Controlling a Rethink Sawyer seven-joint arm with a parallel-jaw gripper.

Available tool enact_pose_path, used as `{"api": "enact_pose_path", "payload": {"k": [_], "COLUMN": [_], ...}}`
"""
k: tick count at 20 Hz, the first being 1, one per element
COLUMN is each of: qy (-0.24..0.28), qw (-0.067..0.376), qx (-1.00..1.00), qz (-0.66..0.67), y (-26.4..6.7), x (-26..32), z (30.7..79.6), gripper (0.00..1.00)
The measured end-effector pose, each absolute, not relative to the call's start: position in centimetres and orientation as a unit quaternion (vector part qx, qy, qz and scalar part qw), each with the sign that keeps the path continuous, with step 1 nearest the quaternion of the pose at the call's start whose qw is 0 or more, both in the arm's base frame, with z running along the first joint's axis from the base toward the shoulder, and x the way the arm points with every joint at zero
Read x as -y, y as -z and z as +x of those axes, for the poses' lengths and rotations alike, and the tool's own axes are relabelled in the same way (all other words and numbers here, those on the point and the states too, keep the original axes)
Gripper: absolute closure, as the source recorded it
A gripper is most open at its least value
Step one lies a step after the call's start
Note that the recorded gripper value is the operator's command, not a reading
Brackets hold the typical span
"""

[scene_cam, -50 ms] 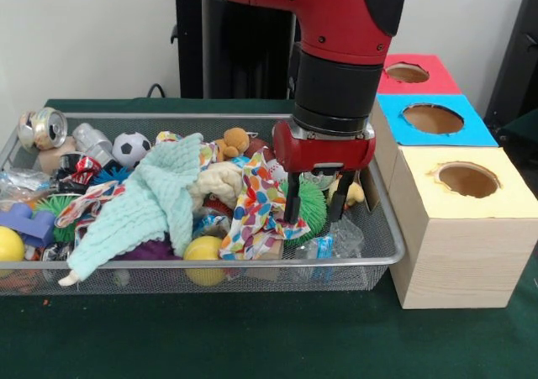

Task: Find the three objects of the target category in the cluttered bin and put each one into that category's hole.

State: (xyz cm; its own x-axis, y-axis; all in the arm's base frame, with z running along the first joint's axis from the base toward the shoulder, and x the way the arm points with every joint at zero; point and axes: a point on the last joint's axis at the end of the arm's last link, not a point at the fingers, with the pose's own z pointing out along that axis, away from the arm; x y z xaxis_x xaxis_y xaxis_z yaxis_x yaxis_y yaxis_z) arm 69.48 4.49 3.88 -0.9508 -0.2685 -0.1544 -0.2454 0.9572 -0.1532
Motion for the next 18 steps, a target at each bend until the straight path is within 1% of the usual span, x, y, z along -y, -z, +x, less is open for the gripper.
{"api": "enact_pose_path", "payload": {"k": [18], "qy": [0.066], "qw": [0.077], "qx": [-0.988], "qz": [-0.115], "y": [-3.6], "x": [-4.1], "z": [68.4], "gripper": [0.00]}}
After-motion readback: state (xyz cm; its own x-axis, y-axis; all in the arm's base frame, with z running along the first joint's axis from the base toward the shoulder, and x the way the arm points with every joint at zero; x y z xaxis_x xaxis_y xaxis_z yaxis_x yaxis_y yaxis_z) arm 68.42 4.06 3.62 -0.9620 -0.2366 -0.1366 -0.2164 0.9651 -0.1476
